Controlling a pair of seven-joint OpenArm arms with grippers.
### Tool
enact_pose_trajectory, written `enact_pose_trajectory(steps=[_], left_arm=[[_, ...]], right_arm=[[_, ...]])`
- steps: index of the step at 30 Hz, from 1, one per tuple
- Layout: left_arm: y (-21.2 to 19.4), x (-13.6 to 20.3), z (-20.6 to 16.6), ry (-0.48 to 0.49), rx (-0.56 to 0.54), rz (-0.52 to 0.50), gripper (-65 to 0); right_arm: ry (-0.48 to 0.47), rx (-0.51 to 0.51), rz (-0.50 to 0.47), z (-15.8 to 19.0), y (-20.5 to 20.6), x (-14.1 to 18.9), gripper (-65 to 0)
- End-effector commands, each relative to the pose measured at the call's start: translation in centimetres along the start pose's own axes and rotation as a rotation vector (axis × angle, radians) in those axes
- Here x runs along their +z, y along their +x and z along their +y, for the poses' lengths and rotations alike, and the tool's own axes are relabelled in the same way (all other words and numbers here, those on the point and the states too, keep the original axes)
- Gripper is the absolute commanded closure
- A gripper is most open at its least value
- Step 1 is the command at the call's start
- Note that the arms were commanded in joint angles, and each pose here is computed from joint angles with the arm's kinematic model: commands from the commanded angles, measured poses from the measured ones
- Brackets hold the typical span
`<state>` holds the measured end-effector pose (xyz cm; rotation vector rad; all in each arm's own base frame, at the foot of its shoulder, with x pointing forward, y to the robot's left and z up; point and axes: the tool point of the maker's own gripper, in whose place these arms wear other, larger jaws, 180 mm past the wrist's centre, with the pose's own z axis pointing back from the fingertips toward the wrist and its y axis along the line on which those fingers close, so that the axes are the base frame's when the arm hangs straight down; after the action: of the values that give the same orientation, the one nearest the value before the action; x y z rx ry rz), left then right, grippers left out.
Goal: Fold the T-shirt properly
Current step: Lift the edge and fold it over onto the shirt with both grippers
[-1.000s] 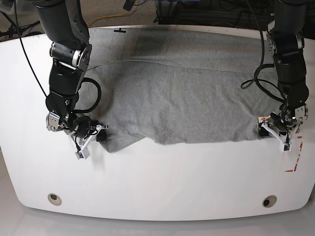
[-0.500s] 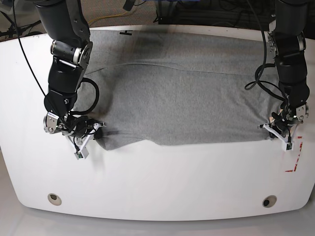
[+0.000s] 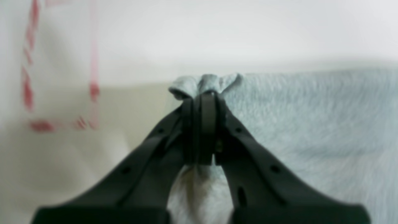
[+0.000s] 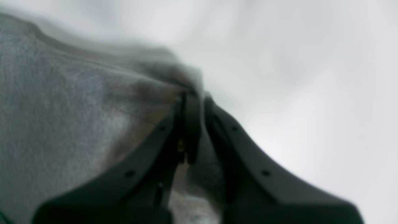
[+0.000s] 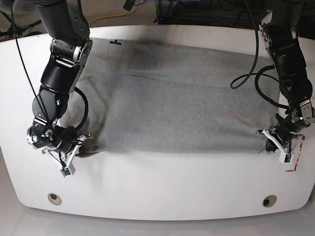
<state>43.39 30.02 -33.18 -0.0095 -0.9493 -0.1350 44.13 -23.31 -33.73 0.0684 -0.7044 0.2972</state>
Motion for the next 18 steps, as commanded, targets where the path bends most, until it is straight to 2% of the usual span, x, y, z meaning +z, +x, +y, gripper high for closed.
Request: enact_pose_trajectory(steps=[1,5,11,18], left_arm=[[3.0,1.7,0.6,0.022,-0.072,-0.065,0.0],[2.9,3.1,0.4,0.039,-0.114,-0.060,0.0],[1.4,5.3,1.7,0.086,-0.111,-0.049,0.0],[-1.4,7.1,1.0,0.062,-0.191,0.025,0.0]], right_arm=[[-0.092,0.047,-0.065,-2.4,2.6,3.2,0.0],[-0.170,0.096,-0.055,-3.1,2.5,5.7,0.0],[-0.257,0.147,-0.012,-2.9,0.4,8.7,0.0],[-0.301,0.209,0.023,-1.2,-3.3,10.8,0.0]])
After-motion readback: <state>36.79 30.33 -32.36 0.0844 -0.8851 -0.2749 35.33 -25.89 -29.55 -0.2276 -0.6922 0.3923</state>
